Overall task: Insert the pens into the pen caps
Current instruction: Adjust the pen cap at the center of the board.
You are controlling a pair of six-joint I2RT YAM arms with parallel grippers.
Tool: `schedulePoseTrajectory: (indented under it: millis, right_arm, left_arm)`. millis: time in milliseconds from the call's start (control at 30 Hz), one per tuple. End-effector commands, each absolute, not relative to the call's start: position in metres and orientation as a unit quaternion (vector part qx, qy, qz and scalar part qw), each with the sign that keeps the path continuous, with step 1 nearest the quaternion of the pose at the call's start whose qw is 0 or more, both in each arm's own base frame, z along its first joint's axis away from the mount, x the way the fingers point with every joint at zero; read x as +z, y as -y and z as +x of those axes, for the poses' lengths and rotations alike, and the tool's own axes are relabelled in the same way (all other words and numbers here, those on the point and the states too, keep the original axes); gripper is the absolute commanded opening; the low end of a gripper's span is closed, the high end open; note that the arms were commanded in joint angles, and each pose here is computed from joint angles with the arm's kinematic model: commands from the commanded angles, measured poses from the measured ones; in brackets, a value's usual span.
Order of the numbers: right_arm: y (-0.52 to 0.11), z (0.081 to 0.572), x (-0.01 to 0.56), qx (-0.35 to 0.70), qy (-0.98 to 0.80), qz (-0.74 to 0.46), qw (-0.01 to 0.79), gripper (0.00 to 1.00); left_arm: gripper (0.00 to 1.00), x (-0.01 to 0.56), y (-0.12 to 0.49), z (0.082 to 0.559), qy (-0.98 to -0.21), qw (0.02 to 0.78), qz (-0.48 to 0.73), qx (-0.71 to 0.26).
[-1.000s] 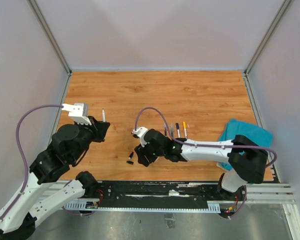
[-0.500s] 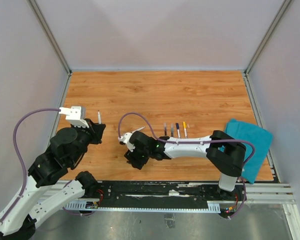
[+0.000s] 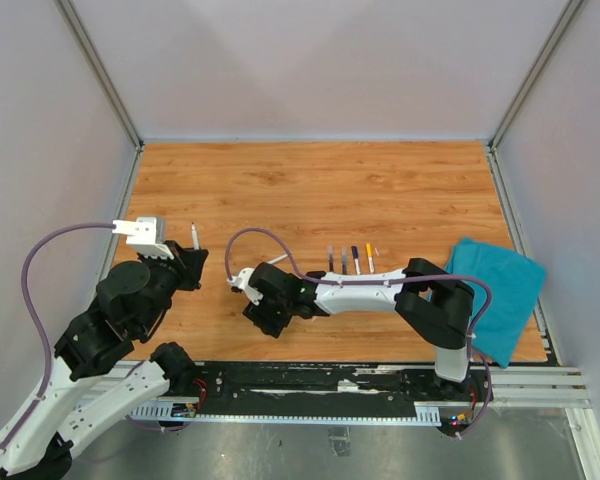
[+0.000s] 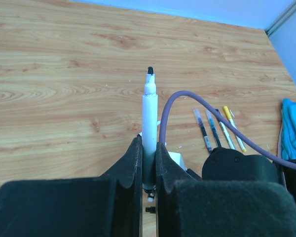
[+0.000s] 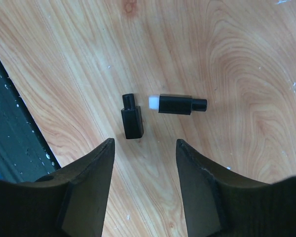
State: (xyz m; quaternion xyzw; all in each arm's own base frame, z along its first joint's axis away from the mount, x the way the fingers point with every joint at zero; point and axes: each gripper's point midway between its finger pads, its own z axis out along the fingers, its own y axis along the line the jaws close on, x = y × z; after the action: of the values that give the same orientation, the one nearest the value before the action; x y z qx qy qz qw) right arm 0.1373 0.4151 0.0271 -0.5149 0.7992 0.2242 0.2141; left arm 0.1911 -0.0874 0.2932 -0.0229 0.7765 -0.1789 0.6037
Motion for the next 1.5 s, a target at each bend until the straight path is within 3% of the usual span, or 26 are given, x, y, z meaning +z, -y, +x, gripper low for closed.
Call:
schedulePoseTrajectory:
  millis: [0, 700, 1100, 1467]
  right_arm:
    - [-0.424, 0.128, 0.028, 0.213, -0.783, -0.544, 0.214, 0.53]
    - [-0.436, 0.121, 0.016, 0.204, -0.772, -0.567, 0.202, 0.45]
    - [-0.433, 0.117, 0.024, 0.204, -0.763, -0.576, 0.211, 0.16]
    - [-0.381, 0.105, 0.039, 0.189, -0.713, -0.635, 0.230, 0.06]
  left_arm:
    - [0.00, 0.301, 0.085, 0.193, -0.763, 0.620, -0.030, -0.181]
    - [0.00, 0.304, 0.081, 0.190, -0.753, 0.630, -0.036, -0.187]
    - [0.00, 0.304, 0.081, 0.190, -0.752, 0.631, -0.036, -0.187]
    - [0.01, 0.304, 0.080, 0.190, -0.752, 0.631, -0.038, -0.186]
